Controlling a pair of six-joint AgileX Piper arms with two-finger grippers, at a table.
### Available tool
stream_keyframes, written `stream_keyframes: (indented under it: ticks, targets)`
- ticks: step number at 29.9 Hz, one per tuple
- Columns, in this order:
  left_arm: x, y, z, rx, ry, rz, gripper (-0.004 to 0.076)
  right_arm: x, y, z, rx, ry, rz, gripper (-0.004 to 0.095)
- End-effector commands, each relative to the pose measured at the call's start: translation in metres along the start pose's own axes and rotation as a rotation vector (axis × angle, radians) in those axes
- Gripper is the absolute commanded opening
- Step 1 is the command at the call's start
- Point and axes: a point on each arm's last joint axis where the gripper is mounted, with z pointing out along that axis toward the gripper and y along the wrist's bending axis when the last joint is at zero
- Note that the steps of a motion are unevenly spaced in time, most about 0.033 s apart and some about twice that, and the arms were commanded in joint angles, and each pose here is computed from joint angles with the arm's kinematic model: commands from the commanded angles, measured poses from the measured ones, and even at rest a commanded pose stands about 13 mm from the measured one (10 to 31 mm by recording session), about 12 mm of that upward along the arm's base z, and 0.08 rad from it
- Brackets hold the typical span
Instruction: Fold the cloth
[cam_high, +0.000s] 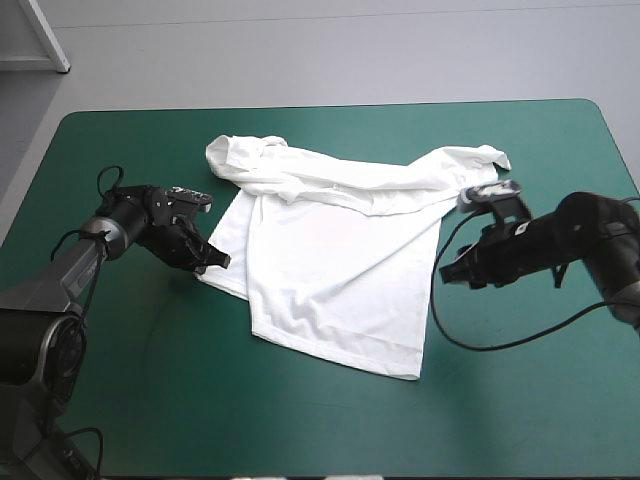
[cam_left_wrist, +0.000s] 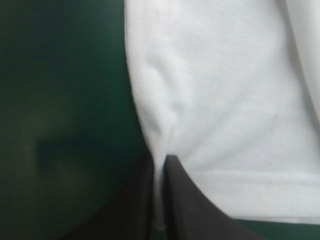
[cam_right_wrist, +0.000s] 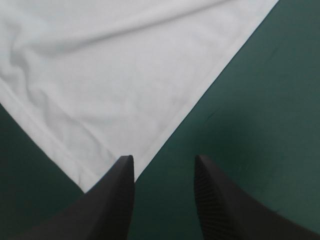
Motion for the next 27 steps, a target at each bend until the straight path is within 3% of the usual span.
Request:
stream_keyframes:
  ticks: [1, 4, 9, 13, 18, 27]
  targets:
    - [0.003, -0.001, 0.007, -0.006, 0.014, 0.003, 0.0019, 0.011, 0.024, 0.014, 0.042, 0.023, -0.064, 0.0373]
    - [0.003, -0.002, 0.007, -0.003, 0.013, 0.001, 0.0019, 0.023, 0.042, 0.032, 0.071, 0.065, -0.070, 0.0373]
    - [0.000, -0.004, 0.006, 0.017, -0.013, -0.023, 0.0019, 0.027, 0.068, 0.041, -0.020, 0.017, 0.035, 0.0374]
    - [-0.003, -0.006, 0.006, 0.050, -0.052, -0.061, 0.0019, 0.034, 0.073, 0.052, -0.049, -0.025, 0.112, 0.0374]
    - [-0.005, -0.006, 0.006, 0.045, -0.070, -0.060, 0.0019, 0.062, 0.067, 0.074, -0.027, 0.049, 0.147, 0.0386]
    - [-0.005, -0.005, 0.006, 0.039, -0.075, -0.057, 0.0019, 0.086, 0.058, 0.095, -0.020, 0.079, 0.210, 0.0564]
